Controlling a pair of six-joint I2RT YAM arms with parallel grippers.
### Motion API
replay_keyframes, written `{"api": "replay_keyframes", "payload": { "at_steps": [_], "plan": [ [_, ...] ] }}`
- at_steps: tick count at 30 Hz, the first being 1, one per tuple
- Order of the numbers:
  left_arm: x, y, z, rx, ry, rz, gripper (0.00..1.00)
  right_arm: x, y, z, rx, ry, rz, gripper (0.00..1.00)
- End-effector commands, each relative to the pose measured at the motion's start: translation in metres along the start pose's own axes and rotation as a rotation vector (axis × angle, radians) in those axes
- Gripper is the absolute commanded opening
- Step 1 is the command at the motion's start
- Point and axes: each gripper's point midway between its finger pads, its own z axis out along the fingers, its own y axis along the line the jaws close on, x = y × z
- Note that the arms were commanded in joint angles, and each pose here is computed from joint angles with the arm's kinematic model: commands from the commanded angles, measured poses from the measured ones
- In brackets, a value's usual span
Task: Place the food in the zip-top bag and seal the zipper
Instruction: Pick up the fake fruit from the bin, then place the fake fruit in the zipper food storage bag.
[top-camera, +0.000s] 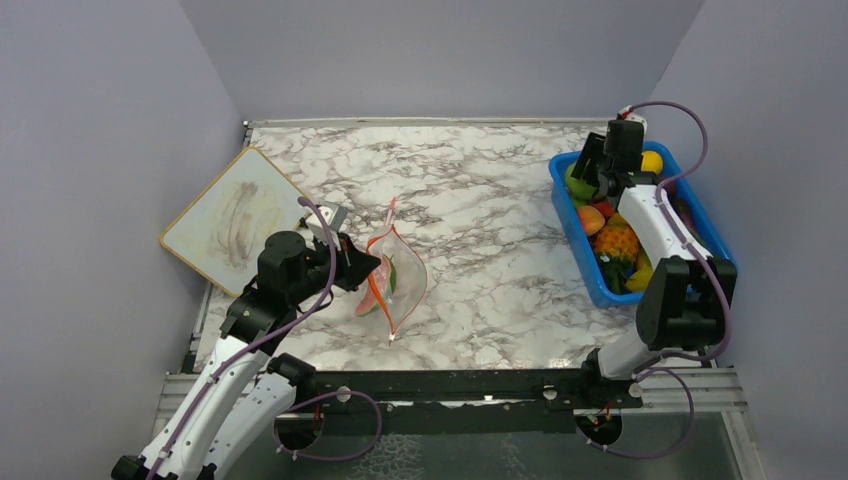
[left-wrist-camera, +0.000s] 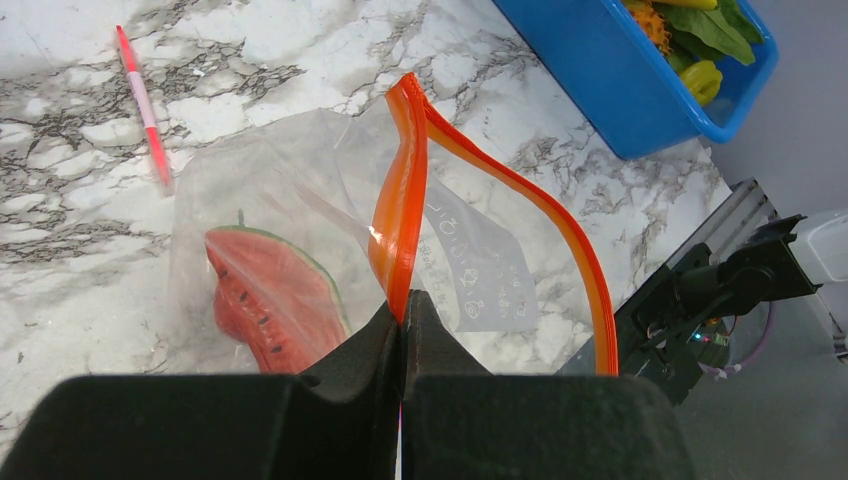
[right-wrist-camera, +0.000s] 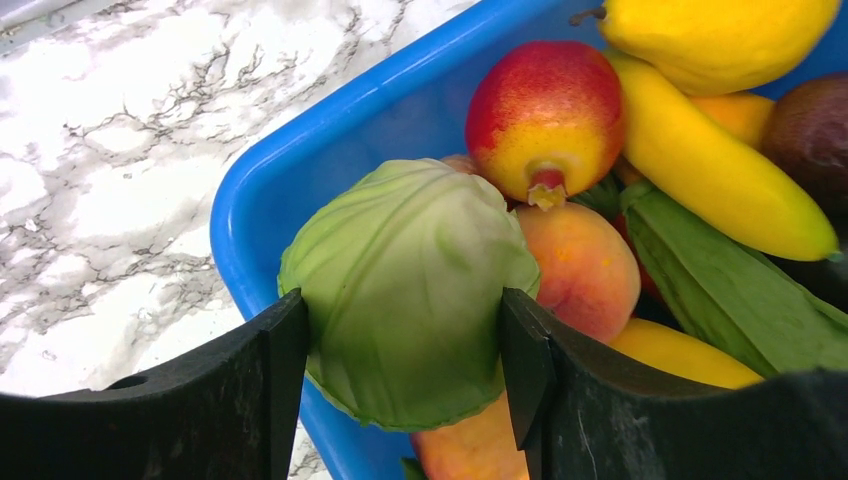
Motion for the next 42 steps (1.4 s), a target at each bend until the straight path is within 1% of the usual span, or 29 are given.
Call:
{"api": "replay_keyframes", "payload": {
  "at_steps": [1, 6, 17, 24, 27, 31, 36, 42],
  "plan": [
    [-0.009, -0.001, 0.000, 0.006, -0.042, 0.022, 0.00, -0.021, 0.003, -0.026, 0.036, -0.058, -0.042, 0.48],
    [-0.009, 0.001, 0.000, -0.003, -0.042, 0.015, 0.00, -0.028, 0.018, -0.049, -0.001, -0.080, -0.062, 0.47],
    [-0.008, 0.001, 0.001, -0.006, -0.040, 0.012, 0.00, -0.025, 0.087, -0.121, -0.225, -0.128, -0.148, 0.43],
    [-0.007, 0.003, 0.002, -0.013, -0.036, 0.001, 0.00, -0.017, 0.132, -0.176, -0.494, -0.147, -0.207, 0.42],
    [-0.008, 0.004, 0.003, -0.023, -0.036, -0.005, 0.00, -0.005, 0.153, -0.200, -0.621, -0.157, -0.258, 0.43],
    [-0.008, 0.005, 0.004, -0.028, -0.033, -0.016, 0.00, 0.014, 0.182, -0.232, -0.798, -0.128, -0.292, 0.43],
    [-0.010, 0.005, 0.003, -0.036, -0.040, -0.036, 0.00, 0.031, 0.213, -0.282, -1.061, -0.102, -0.281, 0.42],
    [-0.007, 0.008, 0.005, -0.046, -0.038, -0.047, 0.00, 0.057, 0.233, -0.329, -1.351, -0.032, -0.240, 0.42]
  ]
}}
